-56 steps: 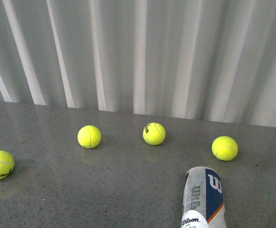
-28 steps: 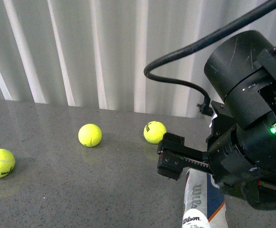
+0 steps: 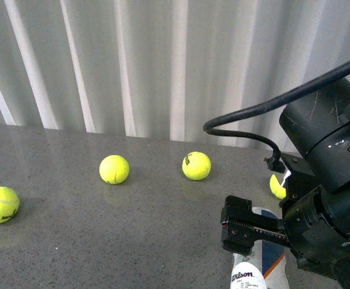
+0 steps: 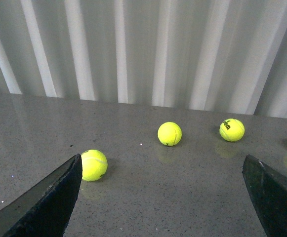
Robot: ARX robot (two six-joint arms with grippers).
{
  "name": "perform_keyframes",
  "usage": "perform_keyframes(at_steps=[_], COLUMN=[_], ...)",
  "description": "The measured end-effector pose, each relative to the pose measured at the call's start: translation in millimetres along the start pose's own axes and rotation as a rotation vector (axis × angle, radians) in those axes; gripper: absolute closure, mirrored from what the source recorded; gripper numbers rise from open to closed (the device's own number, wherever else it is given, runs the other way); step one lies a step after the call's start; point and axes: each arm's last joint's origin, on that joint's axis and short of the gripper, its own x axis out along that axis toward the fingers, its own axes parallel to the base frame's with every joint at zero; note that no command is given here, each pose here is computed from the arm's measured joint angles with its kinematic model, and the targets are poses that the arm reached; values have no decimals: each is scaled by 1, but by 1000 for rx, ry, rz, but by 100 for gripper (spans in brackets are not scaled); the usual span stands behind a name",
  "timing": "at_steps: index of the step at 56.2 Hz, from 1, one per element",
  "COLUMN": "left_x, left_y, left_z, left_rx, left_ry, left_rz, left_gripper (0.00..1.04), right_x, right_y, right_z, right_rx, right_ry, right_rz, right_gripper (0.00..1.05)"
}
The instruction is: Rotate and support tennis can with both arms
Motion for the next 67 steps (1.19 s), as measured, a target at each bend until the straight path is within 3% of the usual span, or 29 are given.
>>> perform_keyframes(at_steps=[31, 54, 67], left_x=[0, 0, 0], left_y=[0, 0, 0], left_z=[0, 0, 0], left_rx=[0, 0, 0], left_ry=[0, 0, 0], left_rz=[0, 0, 0], left_gripper=[7, 7, 7], right_x=[47, 45, 39], right_y=[-27, -28, -23], right_z=[3, 4, 5], right_rx=[55, 19, 2], right_ry=[-10, -35, -53], right_rz=[-32, -37, -36], right_gripper=[8, 67, 88])
